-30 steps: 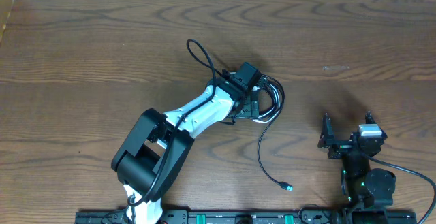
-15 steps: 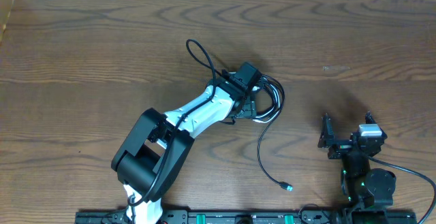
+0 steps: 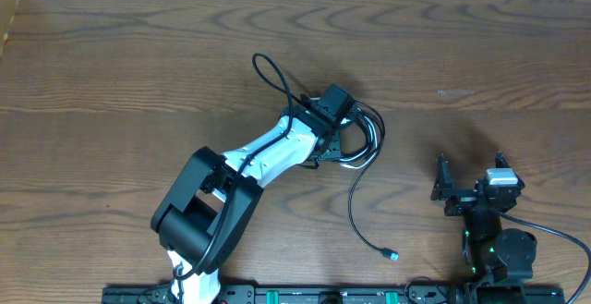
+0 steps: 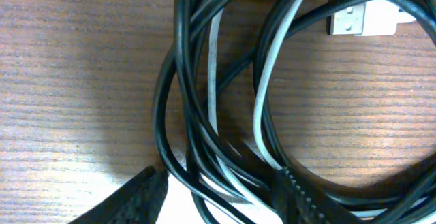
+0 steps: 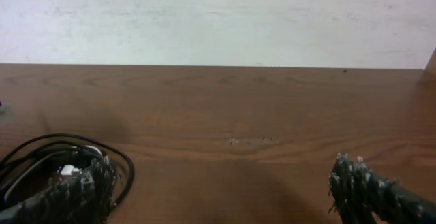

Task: Untangle cables
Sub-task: 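Lower the left gripper onto the cable coil and close on its strands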

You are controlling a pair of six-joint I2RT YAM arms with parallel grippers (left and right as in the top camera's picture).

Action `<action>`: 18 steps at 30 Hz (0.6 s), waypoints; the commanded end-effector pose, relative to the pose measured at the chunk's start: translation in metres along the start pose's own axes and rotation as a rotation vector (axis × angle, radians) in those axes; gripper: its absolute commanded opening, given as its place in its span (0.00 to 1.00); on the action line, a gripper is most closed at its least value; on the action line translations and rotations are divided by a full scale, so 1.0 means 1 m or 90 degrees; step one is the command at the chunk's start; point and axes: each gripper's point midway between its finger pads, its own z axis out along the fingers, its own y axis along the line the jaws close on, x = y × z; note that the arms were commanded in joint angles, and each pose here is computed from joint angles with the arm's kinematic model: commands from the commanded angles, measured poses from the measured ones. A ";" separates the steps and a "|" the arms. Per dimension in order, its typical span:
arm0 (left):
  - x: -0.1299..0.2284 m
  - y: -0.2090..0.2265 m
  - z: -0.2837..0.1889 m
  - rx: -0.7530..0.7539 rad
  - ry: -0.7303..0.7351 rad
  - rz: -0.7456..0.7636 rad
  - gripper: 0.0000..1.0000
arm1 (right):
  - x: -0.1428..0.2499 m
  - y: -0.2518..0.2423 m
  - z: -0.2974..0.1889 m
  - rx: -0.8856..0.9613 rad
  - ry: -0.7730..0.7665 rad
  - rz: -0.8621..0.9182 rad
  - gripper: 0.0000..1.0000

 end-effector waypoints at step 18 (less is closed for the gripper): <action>0.008 0.013 0.010 -0.032 0.014 0.000 0.20 | 0.002 -0.002 0.000 0.008 0.002 -0.005 0.99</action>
